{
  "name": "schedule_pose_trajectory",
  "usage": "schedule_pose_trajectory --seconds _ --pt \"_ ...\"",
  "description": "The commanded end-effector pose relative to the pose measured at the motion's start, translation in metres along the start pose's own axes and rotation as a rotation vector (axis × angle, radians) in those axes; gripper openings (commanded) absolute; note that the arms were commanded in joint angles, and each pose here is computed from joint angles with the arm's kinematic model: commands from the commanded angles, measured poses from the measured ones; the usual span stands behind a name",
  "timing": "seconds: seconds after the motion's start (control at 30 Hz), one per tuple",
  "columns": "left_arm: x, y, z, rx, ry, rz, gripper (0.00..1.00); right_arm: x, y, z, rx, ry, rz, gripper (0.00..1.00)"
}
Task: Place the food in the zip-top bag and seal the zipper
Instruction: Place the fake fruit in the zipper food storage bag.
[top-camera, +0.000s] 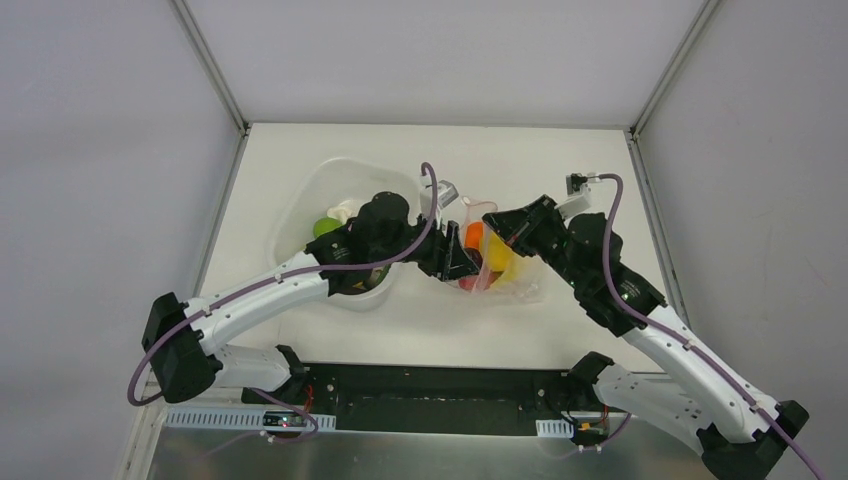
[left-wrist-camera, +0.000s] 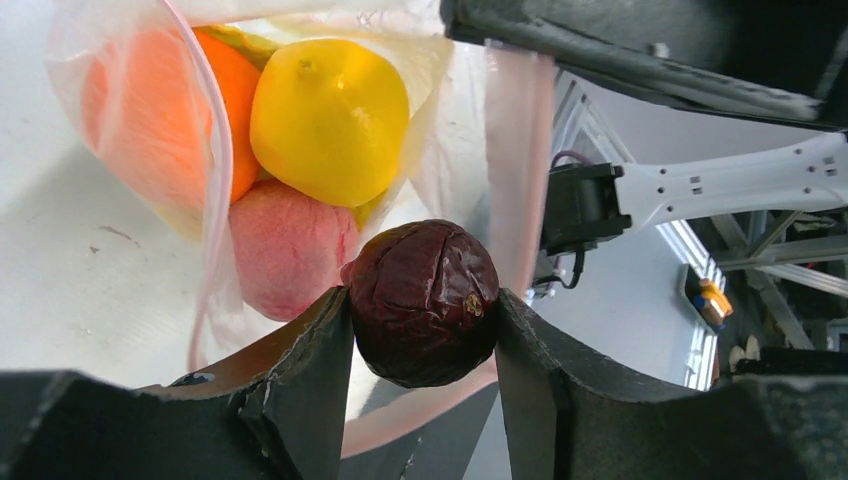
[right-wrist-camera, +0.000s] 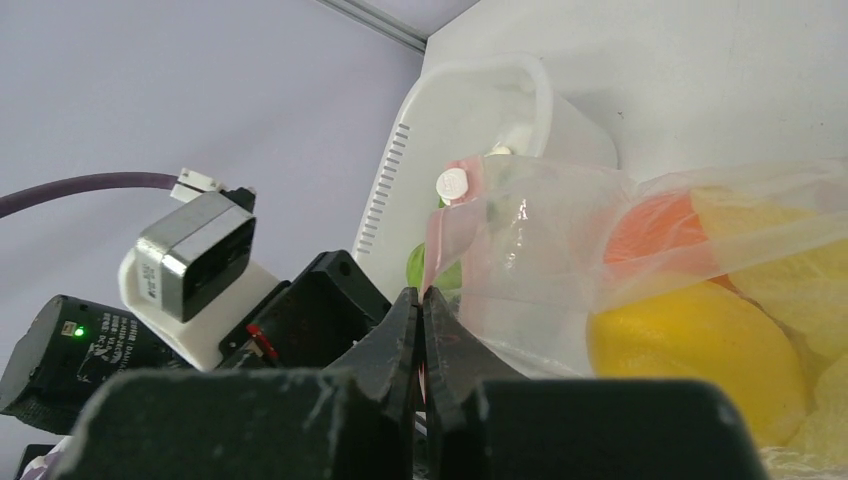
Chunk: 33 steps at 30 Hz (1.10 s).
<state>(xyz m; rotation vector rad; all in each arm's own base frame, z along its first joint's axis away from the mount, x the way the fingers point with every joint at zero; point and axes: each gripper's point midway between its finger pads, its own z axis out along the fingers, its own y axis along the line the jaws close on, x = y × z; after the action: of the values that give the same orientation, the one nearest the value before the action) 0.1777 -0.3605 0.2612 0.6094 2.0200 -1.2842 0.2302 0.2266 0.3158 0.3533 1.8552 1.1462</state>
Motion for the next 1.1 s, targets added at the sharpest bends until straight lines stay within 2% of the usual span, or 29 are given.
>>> schedule_pose_trajectory --seconds 0.0,0.2,0.27,0.37,0.6,0.77,0.9,1.07 --pt "-0.010 -0.006 0.003 -0.042 0.006 0.074 0.40 -0.030 0.035 -0.013 -0.110 -0.097 0.027 0.04" --pt "-0.018 0.002 -0.004 -0.113 -0.029 0.086 0.65 -0.033 0.036 -0.018 -0.117 -0.110 0.026 0.04" --pt "-0.019 0.000 -0.009 -0.118 -0.033 0.100 0.68 -0.033 0.035 -0.019 -0.116 -0.116 0.026 0.05" --pt "-0.025 -0.006 -0.018 -0.111 -0.057 0.118 0.80 -0.036 0.033 -0.020 -0.110 -0.130 0.022 0.04" --pt "-0.041 -0.020 -0.054 -0.133 -0.125 0.162 0.80 -0.035 0.029 -0.016 -0.095 -0.132 0.018 0.05" --pt "-0.038 0.014 -0.077 -0.345 -0.122 0.135 0.75 -0.034 0.029 -0.015 -0.094 -0.127 0.019 0.05" --pt "-0.021 0.040 -0.077 -0.462 -0.065 0.105 0.73 -0.034 0.029 -0.014 -0.093 -0.123 0.020 0.05" --pt "-0.005 0.040 -0.055 -0.405 -0.035 0.041 0.68 -0.033 0.029 -0.013 -0.093 -0.117 0.021 0.04"
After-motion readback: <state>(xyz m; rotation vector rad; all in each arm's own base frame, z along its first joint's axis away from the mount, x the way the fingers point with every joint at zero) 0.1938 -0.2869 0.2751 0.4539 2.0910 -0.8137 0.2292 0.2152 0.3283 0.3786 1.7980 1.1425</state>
